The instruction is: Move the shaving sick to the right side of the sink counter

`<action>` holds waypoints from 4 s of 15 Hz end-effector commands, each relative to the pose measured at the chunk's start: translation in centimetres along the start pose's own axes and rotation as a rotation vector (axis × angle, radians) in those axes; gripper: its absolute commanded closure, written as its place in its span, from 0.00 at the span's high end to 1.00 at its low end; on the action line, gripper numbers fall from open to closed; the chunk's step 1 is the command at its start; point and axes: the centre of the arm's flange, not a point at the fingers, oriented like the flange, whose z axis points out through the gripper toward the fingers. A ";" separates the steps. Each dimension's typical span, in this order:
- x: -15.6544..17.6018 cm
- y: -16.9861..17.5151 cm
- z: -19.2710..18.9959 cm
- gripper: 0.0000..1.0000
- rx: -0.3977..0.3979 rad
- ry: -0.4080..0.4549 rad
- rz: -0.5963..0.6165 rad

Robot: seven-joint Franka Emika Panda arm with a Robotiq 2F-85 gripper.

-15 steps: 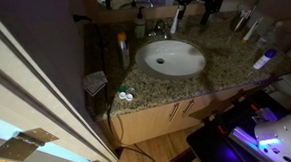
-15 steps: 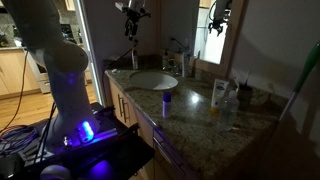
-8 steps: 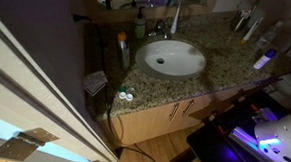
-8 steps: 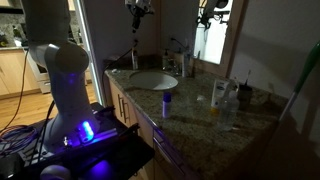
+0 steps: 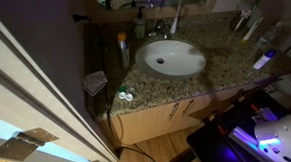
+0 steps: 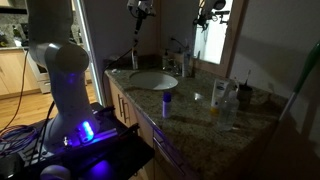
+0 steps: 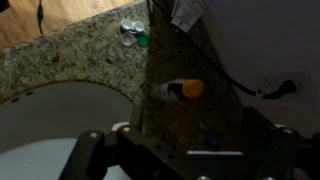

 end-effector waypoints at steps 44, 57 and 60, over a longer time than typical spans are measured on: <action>21.5 -12.6 31.1 1.00 0.245 0.128 0.471; 18.0 -11.5 20.8 1.00 -0.228 0.184 0.307; 15.5 -7.5 20.2 1.00 -0.203 0.202 0.334</action>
